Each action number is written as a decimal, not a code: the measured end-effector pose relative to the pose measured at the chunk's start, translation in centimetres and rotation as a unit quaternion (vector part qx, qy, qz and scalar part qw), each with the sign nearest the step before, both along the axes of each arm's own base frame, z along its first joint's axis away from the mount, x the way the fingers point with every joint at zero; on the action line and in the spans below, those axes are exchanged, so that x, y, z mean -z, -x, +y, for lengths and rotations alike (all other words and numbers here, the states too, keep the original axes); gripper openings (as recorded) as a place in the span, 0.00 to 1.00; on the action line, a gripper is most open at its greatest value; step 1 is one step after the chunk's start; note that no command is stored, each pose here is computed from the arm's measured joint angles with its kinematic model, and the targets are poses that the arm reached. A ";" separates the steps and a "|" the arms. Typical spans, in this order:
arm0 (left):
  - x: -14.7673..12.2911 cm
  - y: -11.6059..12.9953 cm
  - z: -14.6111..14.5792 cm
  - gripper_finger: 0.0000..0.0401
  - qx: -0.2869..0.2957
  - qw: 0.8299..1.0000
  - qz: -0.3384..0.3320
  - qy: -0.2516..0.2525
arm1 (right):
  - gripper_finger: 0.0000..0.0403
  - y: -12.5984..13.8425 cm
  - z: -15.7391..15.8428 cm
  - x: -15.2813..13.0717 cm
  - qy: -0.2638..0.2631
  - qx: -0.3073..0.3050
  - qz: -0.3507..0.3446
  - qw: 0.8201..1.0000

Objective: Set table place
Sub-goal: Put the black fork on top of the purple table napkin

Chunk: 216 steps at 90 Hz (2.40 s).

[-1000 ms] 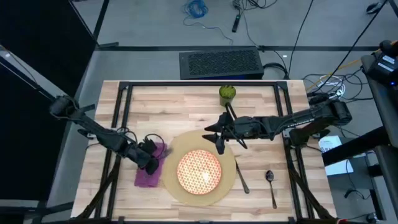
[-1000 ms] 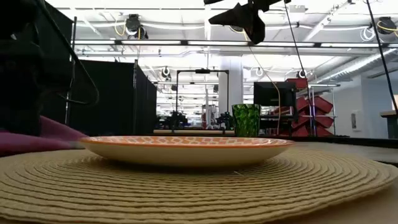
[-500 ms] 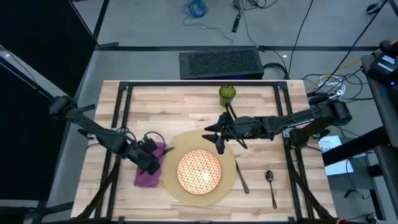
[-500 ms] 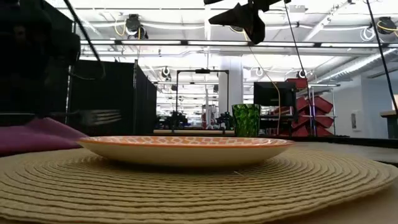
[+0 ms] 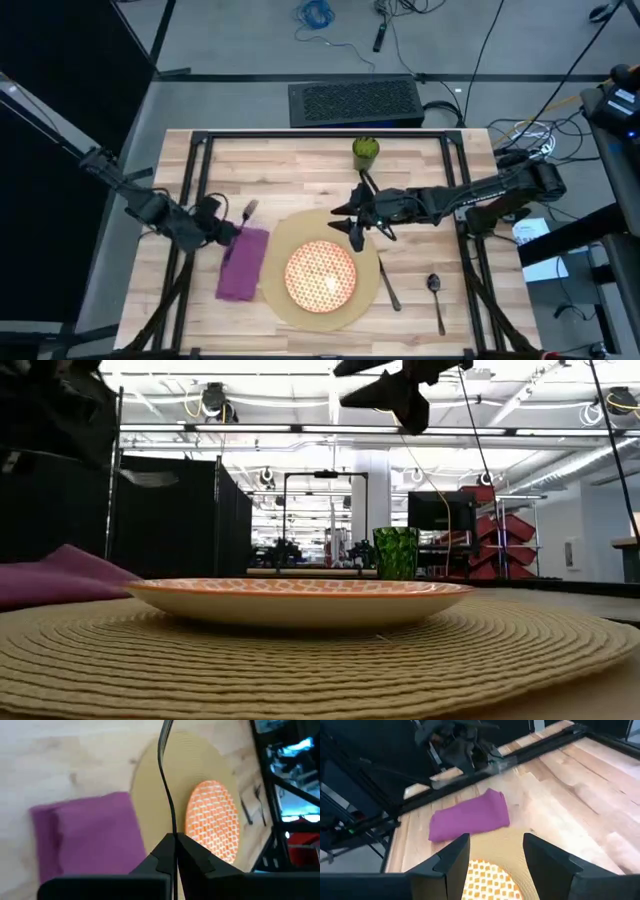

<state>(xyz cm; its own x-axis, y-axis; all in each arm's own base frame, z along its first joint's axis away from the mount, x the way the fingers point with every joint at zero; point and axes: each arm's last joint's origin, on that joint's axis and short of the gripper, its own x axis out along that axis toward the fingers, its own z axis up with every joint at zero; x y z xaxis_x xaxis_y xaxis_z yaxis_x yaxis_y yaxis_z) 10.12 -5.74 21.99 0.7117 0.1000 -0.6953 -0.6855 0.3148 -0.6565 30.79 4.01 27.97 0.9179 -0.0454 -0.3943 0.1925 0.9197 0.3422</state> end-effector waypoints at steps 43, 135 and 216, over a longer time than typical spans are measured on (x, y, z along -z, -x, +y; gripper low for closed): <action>4.6 -0.4 -3.5 0.00 -0.039 0.998 0.000 0.056 | 0.43 -0.1 0.1 -0.2 0.011 -0.006 -0.010 1.000; 8.0 -2.4 -4.8 0.00 -0.056 0.992 0.093 0.063 | 0.43 0.1 0.7 0.0 0.009 -0.025 0.000 1.000; 8.5 -2.4 -5.3 0.07 0.004 0.989 0.137 0.061 | 0.43 0.0 0.7 -0.1 0.015 -0.031 -0.004 0.999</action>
